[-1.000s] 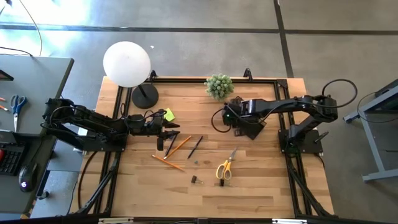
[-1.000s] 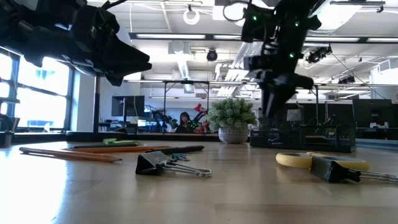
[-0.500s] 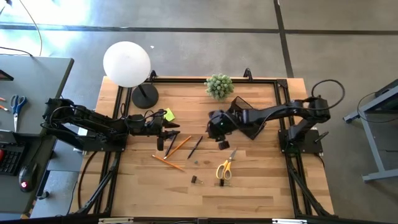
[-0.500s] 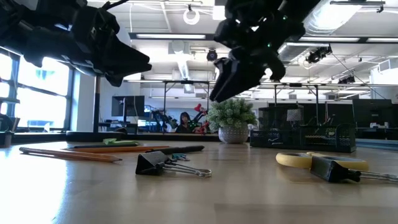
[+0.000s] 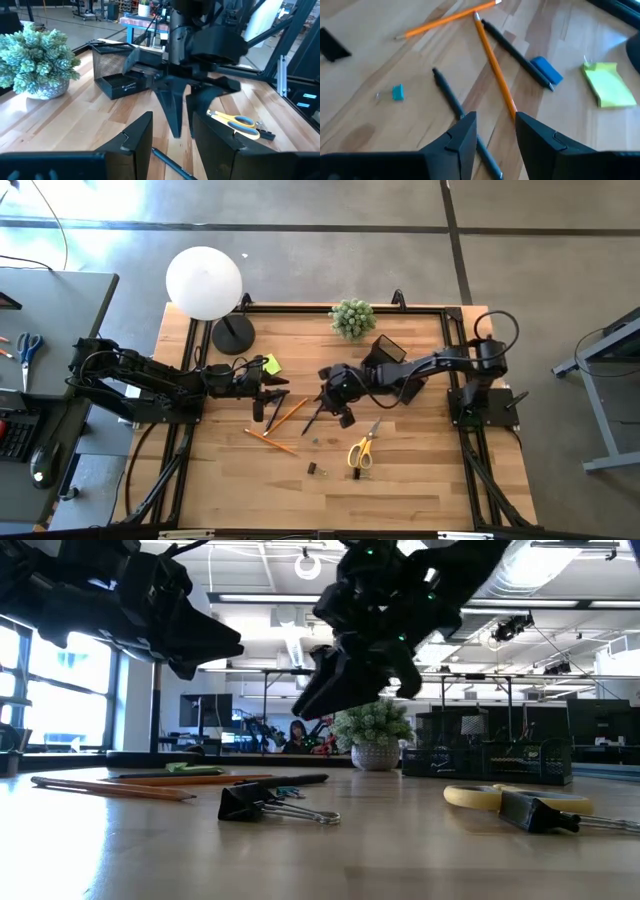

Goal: Pick and place office supplies into organizer
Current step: Put the right black pen into the desk organizer

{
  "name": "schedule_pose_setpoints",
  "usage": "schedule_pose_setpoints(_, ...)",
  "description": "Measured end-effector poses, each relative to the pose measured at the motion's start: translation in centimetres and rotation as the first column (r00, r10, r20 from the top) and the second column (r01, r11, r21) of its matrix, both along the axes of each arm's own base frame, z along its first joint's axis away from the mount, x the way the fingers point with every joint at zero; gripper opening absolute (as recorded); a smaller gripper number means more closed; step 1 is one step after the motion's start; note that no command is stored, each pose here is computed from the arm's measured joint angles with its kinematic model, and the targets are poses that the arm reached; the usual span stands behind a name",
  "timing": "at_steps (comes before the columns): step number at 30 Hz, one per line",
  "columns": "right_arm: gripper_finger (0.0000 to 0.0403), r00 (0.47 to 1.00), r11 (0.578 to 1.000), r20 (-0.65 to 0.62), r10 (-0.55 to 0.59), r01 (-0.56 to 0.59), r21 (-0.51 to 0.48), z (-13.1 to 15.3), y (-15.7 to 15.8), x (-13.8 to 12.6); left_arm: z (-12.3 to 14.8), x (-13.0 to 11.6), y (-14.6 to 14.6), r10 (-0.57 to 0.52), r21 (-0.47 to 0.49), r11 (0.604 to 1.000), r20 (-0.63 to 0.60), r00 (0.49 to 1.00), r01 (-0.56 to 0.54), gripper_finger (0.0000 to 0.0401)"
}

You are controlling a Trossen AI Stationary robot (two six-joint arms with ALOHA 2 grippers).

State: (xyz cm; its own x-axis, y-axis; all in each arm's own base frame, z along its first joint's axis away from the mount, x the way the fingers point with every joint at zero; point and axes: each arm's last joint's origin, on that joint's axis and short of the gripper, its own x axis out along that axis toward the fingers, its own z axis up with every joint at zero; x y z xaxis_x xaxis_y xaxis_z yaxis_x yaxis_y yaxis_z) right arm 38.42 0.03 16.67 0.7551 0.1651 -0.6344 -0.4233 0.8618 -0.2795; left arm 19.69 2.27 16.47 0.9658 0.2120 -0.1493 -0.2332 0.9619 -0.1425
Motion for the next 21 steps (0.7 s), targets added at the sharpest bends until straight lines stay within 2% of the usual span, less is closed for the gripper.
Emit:
schedule_pose_setpoints(3, 0.0128, 0.999, 1.0, -0.044, 0.024, -0.025, -0.018, 0.3, 0.3, 1.4, 0.0, 0.0, 0.0, 0.0, 0.0, 1.0, 0.0, 1.0, 0.0, 0.0129)
schedule_pose_setpoints(10, 0.0128, 0.969, 0.999, -0.244, 0.037, -0.044, -0.022, -0.4, 0.3, 3.6, -0.2, 0.0, 0.0, -0.005, -0.002, 1.0, -0.016, 1.0, 0.005, 0.0129)
schedule_pose_setpoints(21, 0.0128, 0.944, 0.985, -0.305, 0.123, -0.155, -0.082, -2.8, 2.0, 4.7, -0.3, 0.0, 0.0, -0.009, 0.001, 1.0, -0.03, 1.0, 0.009, 0.0129)
